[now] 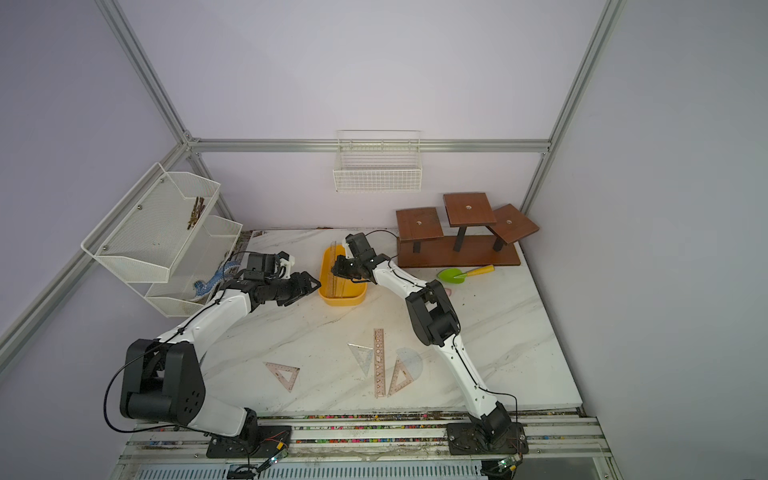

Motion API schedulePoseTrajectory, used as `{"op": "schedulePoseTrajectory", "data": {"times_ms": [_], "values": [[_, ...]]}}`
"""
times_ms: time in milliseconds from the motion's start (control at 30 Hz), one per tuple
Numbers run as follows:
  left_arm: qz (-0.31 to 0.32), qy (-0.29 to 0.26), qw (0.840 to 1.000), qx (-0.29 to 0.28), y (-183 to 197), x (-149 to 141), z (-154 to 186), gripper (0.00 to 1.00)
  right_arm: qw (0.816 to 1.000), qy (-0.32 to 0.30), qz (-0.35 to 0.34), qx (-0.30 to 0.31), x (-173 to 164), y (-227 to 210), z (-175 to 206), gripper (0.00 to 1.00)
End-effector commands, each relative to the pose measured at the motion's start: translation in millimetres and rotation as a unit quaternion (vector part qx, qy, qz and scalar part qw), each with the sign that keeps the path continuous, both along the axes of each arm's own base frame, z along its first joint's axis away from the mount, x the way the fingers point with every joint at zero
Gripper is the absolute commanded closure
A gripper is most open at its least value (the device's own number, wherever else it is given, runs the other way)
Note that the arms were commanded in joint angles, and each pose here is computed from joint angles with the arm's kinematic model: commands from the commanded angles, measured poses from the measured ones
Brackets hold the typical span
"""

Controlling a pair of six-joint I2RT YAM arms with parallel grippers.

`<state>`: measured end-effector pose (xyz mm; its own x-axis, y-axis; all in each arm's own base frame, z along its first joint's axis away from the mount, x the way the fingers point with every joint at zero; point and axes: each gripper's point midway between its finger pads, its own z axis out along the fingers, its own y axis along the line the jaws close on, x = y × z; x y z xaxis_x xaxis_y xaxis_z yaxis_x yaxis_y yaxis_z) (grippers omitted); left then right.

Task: Put the scattered rulers into the storage box
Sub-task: Place the ruler in the storage box.

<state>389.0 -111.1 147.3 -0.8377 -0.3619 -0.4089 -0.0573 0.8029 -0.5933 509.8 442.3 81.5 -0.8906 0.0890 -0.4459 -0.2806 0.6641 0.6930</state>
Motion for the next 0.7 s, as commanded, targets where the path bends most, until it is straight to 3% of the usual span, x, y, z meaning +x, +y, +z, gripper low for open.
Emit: {"op": "schedulePoseTrajectory", "data": {"times_ms": [0,333,667], "values": [[-0.009,-0.011,1.000,0.007,1,3,1,0.28,1.000,0.006,0.000,-0.023,-3,-1,-14,0.97],[-0.009,-0.007,1.000,0.005,1,1,-1,0.28,0.999,0.024,0.006,-0.031,-12,2,-28,0.96],[-0.005,0.004,1.000,0.005,3,1,-9,0.28,1.000,0.000,0.007,-0.012,-18,6,8,0.95]]}}
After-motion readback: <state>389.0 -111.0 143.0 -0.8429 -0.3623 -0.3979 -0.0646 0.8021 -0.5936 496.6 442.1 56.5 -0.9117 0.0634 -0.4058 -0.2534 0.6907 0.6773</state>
